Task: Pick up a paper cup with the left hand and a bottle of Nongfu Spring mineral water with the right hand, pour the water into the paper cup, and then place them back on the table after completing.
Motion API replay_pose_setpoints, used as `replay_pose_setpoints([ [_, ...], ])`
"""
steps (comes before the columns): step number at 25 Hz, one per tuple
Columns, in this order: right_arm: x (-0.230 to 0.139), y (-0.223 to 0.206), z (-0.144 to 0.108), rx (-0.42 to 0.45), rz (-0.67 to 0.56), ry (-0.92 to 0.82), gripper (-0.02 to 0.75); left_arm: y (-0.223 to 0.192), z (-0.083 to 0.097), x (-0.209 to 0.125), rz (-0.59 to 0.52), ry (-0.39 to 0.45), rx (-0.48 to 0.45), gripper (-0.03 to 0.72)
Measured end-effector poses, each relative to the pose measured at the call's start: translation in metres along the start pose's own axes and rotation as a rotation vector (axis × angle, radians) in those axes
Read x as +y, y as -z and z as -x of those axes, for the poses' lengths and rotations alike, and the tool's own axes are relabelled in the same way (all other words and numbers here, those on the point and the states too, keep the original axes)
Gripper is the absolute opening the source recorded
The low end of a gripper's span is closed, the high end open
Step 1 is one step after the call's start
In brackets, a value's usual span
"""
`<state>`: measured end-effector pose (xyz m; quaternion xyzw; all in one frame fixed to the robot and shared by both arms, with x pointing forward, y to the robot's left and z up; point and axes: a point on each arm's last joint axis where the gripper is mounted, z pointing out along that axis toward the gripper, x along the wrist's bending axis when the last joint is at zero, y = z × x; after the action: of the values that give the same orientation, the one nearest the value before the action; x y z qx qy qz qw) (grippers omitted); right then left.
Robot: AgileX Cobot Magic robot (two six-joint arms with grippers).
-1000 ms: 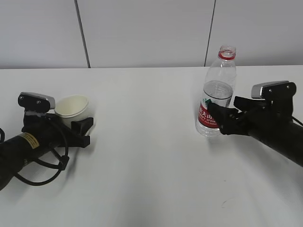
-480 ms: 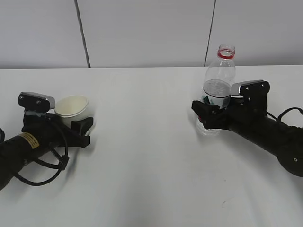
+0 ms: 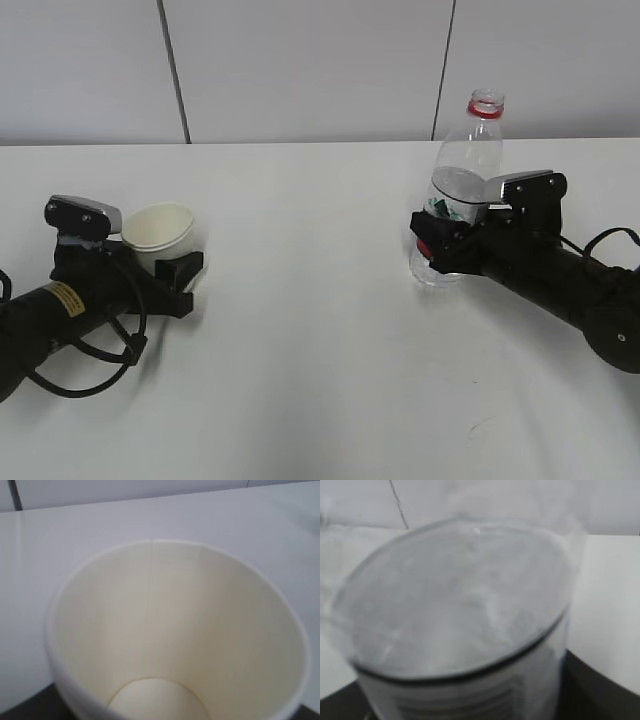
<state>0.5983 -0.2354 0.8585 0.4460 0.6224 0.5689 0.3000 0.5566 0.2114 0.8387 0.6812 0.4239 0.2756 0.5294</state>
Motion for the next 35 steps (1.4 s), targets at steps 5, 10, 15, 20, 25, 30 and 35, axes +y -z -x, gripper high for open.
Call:
replay_pose_setpoints([
  [5, 0.000, 0.000, 0.000, 0.000, 0.000, 0.000, 0.422, 0.000, 0.004, -0.001, -0.006, -0.020, -0.045, 0.410],
  [10, 0.000, 0.000, -0.001, 0.010, -0.002, 0.054, 0.420, 0.001, 0.013, -0.002, -0.016, -0.035, -0.144, 0.406],
  [15, 0.006, 0.000, -0.008, 0.026, -0.049, 0.210, 0.419, 0.002, 0.022, -0.003, -0.030, -0.039, -0.232, 0.405],
  [20, 0.017, -0.001, -0.014, 0.030, -0.122, 0.345, 0.419, 0.000, 0.043, 0.003, -0.030, -0.075, -0.311, 0.405],
  [25, 0.028, -0.006, -0.021, 0.040, -0.142, 0.436, 0.419, -0.002, 0.066, 0.007, -0.021, -0.090, -0.359, 0.405],
  [30, 0.040, -0.013, -0.029, 0.061, -0.151, 0.585, 0.419, -0.007, 0.081, 0.012, -0.002, -0.105, -0.392, 0.405],
  [35, 0.045, -0.016, -0.031, 0.069, -0.131, 0.704, 0.419, -0.020, 0.094, 0.025, 0.056, -0.132, -0.423, 0.404],
])
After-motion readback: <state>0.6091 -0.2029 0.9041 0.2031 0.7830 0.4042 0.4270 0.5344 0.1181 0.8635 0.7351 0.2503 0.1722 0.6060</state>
